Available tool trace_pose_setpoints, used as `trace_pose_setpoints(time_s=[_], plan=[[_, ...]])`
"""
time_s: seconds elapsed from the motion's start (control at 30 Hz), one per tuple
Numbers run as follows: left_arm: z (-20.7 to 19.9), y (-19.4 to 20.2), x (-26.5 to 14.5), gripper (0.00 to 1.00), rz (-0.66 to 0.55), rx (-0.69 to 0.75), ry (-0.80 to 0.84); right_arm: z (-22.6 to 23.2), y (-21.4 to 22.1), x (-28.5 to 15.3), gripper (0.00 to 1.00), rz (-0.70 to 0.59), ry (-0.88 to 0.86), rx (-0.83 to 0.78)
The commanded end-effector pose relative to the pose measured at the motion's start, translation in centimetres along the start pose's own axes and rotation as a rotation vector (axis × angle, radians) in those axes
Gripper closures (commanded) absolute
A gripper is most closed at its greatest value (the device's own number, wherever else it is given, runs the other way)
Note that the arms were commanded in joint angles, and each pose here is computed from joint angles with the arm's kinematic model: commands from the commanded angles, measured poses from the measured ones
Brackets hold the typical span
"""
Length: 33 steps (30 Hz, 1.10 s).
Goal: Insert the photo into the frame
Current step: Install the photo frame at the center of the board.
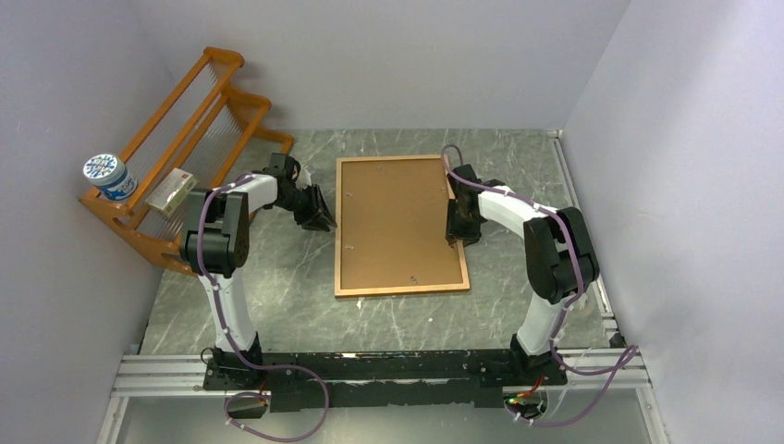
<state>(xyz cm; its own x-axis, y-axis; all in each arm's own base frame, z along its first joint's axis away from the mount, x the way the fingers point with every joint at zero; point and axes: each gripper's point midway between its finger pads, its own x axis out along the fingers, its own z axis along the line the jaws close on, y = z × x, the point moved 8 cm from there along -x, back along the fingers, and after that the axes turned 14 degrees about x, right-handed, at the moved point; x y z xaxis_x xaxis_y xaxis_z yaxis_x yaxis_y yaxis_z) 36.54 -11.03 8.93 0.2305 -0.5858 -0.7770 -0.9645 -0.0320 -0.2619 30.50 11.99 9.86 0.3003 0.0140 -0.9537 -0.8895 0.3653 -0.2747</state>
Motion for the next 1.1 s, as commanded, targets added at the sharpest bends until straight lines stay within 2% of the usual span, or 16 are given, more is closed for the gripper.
trace_pose_setpoints(time_s=[0.0, 0.5, 0.67, 0.77, 0.83, 0.9, 1.0, 1.07], plan=[[0.1, 0.6, 0.6, 0.63, 0.029, -0.002, -0.023, -0.9, 0.8, 0.7, 0.63, 0.027, 0.041, -0.002], [0.0, 0.8, 1.0, 0.63, 0.043, -0.001, -0.019, -0.3, 1.0, 0.1, 0.86, 0.024, -0.059, -0.002], [-0.1, 0.7, 1.0, 0.62, 0.039, -0.003, -0.02, 0.0, 0.6, -0.5, 0.9, -0.002, -0.08, 0.014], [-0.3, 0.5, 0.7, 0.62, 0.028, -0.001, -0.023, 0.3, -0.2, -1.6, 0.72, -0.05, -0.077, 0.043], [-0.5, 0.2, 0.5, 0.61, 0.016, 0.003, -0.024, 0.5, -1.0, -2.7, 0.54, -0.102, -0.076, 0.07], [-0.6, 0.0, 0.3, 0.59, 0.007, 0.008, -0.026, 0.7, -2.0, -3.8, 0.41, -0.156, -0.083, 0.083], [-0.7, -0.1, 0.2, 0.57, 0.001, 0.01, -0.028, 1.4, -3.4, -3.9, 0.32, -0.185, -0.096, 0.075], [-0.7, -0.2, 0.1, 0.57, 0.0, 0.008, -0.035, 2.1, -4.4, -3.4, 0.31, -0.185, -0.081, 0.062]])
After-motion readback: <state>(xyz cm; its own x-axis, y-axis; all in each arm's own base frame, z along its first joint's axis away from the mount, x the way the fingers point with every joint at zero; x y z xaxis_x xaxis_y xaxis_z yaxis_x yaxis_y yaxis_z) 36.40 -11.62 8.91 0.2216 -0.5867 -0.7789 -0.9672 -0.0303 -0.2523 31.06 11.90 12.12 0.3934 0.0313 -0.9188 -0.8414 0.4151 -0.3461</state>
